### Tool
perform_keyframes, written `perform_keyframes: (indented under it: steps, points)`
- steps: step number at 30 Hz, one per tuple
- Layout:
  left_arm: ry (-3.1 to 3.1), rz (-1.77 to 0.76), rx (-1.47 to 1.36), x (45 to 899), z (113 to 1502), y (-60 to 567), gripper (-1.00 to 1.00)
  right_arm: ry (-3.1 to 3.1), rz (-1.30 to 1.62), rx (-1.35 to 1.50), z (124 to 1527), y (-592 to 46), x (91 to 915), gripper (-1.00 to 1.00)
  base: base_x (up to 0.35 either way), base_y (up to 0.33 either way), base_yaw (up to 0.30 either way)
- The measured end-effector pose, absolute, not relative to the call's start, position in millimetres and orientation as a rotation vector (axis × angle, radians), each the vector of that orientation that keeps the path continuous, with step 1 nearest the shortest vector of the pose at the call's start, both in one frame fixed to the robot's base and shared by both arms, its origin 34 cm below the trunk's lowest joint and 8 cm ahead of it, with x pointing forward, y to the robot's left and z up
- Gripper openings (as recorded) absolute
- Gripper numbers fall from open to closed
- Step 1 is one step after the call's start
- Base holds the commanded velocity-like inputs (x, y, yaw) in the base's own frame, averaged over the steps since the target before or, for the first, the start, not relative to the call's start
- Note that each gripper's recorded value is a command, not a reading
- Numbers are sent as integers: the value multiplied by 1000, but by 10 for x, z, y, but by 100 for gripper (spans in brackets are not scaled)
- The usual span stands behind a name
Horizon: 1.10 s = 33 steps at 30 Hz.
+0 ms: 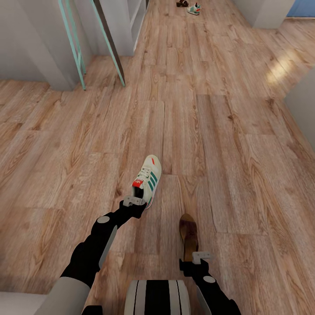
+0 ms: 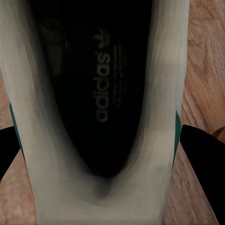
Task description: Pick up the two gym shoes and the two sandals from the corridor floor and place them onto the hallstand (shoe rack) in the corridor, making sure they are on the rack and not on the floor. Arrange them so the two gym shoes are next to each other and the two sandals are next to each other.
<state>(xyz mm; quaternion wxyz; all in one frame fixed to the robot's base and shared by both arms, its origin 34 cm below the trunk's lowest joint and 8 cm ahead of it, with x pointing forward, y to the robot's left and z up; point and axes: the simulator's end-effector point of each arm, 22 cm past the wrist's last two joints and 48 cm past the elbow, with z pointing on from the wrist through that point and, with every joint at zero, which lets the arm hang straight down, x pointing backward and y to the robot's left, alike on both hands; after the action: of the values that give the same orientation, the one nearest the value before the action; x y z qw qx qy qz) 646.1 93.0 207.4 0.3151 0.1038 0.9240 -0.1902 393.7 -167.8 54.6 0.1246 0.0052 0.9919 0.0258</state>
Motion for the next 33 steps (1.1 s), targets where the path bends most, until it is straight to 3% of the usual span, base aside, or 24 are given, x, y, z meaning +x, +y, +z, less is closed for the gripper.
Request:
perform_keyframes:
  steps: [33]
  points:
    - [2408, -494, 279, 6540, 2242, 930, -100, 2871, 26, 115, 618, -1924, 4022, -100, 1, 0, 0]
